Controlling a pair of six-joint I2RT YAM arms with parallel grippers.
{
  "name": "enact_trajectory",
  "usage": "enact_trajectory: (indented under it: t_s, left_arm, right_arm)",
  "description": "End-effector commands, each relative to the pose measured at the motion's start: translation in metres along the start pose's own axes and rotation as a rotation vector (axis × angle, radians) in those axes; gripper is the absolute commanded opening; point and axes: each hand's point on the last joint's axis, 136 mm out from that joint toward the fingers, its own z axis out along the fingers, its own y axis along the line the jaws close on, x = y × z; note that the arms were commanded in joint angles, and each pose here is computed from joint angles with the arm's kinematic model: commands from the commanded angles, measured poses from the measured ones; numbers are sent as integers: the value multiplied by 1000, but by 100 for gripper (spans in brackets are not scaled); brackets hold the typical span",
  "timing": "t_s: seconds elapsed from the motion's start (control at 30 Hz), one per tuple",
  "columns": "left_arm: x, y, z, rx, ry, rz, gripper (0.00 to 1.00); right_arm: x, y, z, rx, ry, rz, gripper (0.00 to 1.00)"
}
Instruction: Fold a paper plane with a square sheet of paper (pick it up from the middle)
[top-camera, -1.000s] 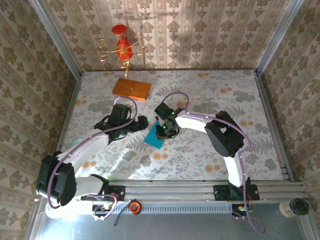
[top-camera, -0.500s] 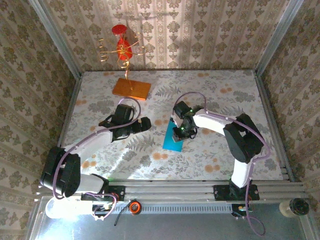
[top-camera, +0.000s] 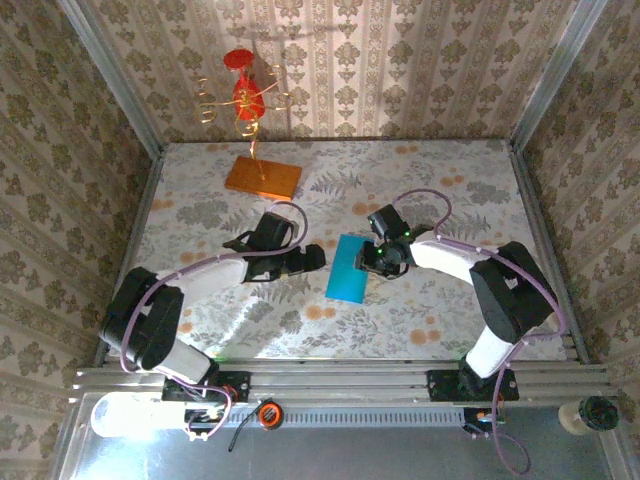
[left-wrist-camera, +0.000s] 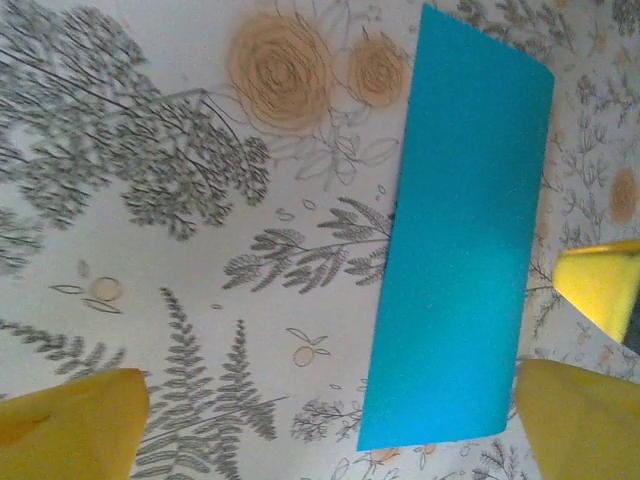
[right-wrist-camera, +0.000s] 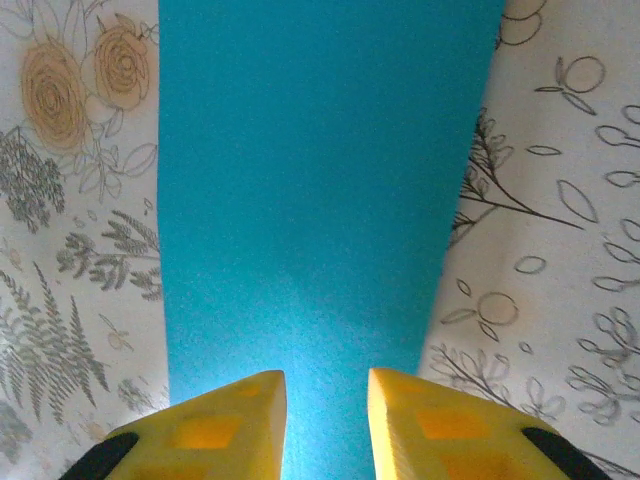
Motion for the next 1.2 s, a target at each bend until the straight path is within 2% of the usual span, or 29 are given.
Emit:
enact_trajectory:
  t_s: [0.0, 0.1, 0.3, 0.47, 0.53, 0.6, 0.7, 0.87, 1.17]
  left_arm:
    - [-5, -22, 5, 78, 1, -19, 93]
    - [0, -25, 12, 87, 22, -31, 88]
    - [11, -24, 22, 76, 74, -87, 73]
    - [26, -26, 27, 80, 121, -119, 63]
    - [33, -24, 29, 78, 138, -129, 57]
    - [38, -23, 30, 75, 149, -132, 46]
    - [45, -16, 31, 31, 154, -122, 37]
    - [53, -8, 35, -22, 165, -115, 35]
    - [67, -11, 44, -18, 211, -116, 34]
  right_arm:
    - [0, 4, 12, -33, 22, 62, 27]
    - [2, 0, 18, -22, 40, 61, 25]
    - [9, -9, 28, 11, 84, 33, 23]
    - [14, -11, 35, 11, 135, -42, 22]
    - [16, -13, 38, 16, 163, -81, 21]
    - [18, -17, 39, 37, 183, -111, 20]
    - [15, -23, 39, 79, 180, -123, 19]
    - [14, -25, 40, 87, 179, -121, 19]
    - [16, -30, 44, 102, 186, -98, 17]
